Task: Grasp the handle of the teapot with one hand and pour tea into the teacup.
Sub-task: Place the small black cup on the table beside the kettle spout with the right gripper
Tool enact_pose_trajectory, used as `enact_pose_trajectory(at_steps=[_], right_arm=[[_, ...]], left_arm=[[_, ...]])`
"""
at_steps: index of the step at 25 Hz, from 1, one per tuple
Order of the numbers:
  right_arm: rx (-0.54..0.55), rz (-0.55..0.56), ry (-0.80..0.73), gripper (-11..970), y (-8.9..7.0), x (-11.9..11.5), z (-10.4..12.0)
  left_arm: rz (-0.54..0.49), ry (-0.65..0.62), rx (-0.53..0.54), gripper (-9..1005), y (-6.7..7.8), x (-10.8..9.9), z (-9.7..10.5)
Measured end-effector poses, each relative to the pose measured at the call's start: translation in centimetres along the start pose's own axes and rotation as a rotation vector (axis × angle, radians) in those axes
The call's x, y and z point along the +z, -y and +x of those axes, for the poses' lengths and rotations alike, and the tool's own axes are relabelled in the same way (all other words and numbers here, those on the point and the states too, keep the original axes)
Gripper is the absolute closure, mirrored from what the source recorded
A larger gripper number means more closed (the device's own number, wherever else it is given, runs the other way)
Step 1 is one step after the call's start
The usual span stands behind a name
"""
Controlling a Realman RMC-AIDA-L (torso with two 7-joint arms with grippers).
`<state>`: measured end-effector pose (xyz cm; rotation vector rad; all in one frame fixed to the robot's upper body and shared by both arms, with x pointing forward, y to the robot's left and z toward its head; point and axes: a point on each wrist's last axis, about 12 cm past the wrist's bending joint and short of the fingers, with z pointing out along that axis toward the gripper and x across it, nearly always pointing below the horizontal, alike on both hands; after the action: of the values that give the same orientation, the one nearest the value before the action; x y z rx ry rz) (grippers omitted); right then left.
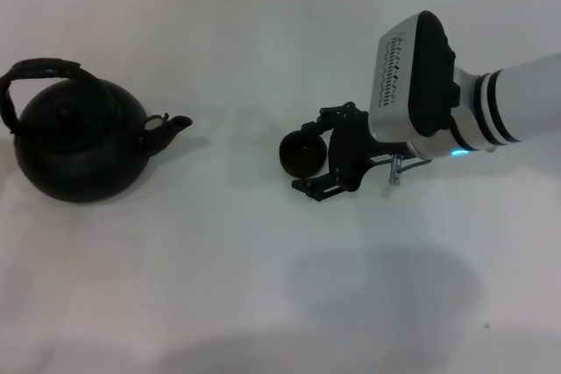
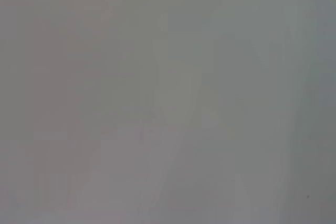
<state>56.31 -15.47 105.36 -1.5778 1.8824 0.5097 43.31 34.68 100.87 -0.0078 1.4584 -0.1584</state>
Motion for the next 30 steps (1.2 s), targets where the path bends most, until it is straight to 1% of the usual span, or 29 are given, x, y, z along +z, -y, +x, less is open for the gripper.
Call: enact_pose_trajectory(at_steps=[5, 12, 17, 24, 30], right_arm=[[-0.005, -0.001, -0.004, 82, 0.0, 0.0, 0.1], [0.004, 0.016, 0.014, 82, 0.6, -0.6, -0.1], [0.03, -0.005, 0.05, 81, 1.1, -1.5, -0.5], [0.057, -0.043, 0.101, 81, 1.0, -2.6, -0.7], [0.087, -0.079, 0.184, 82, 1.0, -4.0, -1.3]], left_arm=[[0.0, 0.001, 0.002, 256, 0.0, -0.2, 0.0], [0.001, -0.002, 0.006, 257, 0.0, 0.0, 0.0], [0.009, 0.009, 0.0, 257, 0.1, 0.4, -0.1], [0.017, 0.007, 0.003, 257, 0.2, 0.9, -0.2], [0.02, 0.008, 0.005, 257, 0.2, 0.9, -0.2]])
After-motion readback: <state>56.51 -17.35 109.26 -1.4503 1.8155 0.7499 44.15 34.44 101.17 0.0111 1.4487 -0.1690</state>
